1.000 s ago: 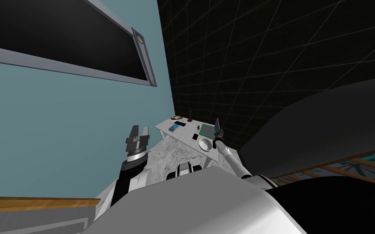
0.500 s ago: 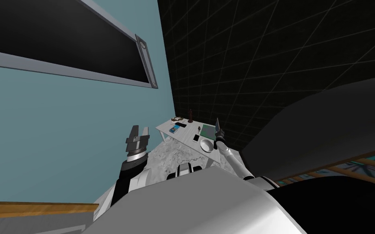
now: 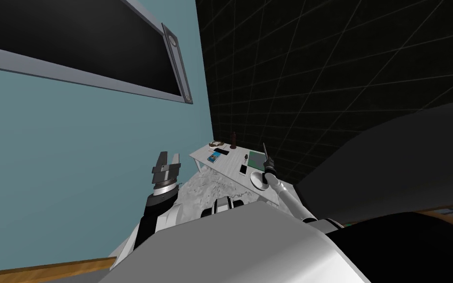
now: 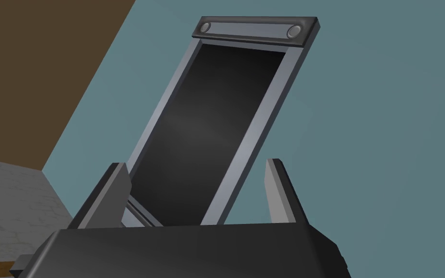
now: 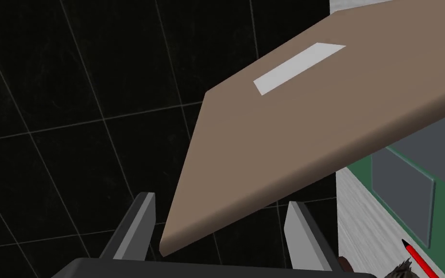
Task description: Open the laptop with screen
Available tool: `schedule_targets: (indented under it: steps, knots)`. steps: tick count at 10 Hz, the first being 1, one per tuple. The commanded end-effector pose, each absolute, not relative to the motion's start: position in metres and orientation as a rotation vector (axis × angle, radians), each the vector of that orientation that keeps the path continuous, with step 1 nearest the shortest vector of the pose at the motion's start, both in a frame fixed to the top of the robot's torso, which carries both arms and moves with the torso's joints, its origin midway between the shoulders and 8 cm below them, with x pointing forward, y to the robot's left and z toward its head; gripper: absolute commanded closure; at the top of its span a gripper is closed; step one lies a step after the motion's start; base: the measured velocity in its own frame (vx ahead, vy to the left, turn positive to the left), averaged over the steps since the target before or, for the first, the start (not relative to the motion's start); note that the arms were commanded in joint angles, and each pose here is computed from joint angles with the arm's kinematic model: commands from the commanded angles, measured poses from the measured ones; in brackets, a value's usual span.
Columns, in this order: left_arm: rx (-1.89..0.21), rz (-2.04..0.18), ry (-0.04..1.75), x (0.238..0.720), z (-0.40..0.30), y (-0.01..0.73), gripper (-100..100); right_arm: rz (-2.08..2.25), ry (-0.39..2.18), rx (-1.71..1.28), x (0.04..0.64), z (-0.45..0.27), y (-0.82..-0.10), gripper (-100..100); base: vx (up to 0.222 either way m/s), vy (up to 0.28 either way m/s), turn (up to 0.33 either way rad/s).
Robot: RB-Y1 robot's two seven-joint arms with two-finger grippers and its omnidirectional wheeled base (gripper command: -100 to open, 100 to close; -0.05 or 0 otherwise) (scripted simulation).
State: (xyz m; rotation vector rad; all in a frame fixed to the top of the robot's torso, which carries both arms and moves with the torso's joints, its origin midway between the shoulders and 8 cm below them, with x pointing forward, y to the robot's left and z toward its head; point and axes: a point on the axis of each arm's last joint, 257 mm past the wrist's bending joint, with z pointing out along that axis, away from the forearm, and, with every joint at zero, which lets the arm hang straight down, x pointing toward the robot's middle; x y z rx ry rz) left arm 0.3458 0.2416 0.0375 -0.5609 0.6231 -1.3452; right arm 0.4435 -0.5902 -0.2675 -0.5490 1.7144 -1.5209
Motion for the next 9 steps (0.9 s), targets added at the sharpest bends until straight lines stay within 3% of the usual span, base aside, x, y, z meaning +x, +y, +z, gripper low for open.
schedule_targets:
  steps: [1, 9]
  knots:
    - [-0.561, -1.345, 0.623, 0.346, 0.037, 0.242, 0, -1.593, 1.716, -0.639, 0.43, -0.28, -0.59, 100, 0.088, 0.048, 0.036]
    - [-0.561, -1.345, 0.623, 0.346, 0.037, 0.242, 0, -1.845, 1.665, -0.983, 0.376, -0.316, -0.585, 100, 0.112, 0.052, 0.014]
